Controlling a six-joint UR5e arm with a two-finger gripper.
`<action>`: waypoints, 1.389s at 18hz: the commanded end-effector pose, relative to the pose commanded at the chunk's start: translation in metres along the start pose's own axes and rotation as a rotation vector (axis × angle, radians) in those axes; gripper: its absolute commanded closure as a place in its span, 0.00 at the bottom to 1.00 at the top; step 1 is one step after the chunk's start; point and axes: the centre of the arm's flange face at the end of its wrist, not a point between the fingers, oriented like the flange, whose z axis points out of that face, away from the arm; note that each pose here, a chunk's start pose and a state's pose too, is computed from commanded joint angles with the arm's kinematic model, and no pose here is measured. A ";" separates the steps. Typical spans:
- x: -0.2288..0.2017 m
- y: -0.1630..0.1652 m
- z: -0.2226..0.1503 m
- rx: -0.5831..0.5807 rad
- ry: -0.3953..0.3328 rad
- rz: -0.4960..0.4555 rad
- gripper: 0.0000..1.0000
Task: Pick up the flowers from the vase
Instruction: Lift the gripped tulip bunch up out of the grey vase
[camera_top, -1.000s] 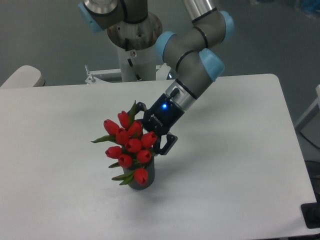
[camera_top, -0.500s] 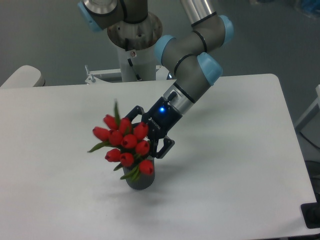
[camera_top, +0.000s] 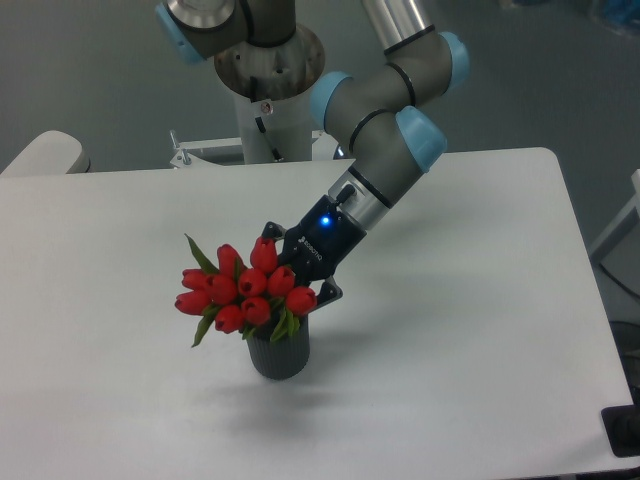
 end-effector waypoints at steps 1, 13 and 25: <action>0.000 0.000 0.000 0.000 0.000 0.000 0.62; -0.004 -0.003 -0.016 0.005 -0.028 -0.024 0.68; -0.002 -0.072 -0.053 0.037 -0.096 -0.128 0.68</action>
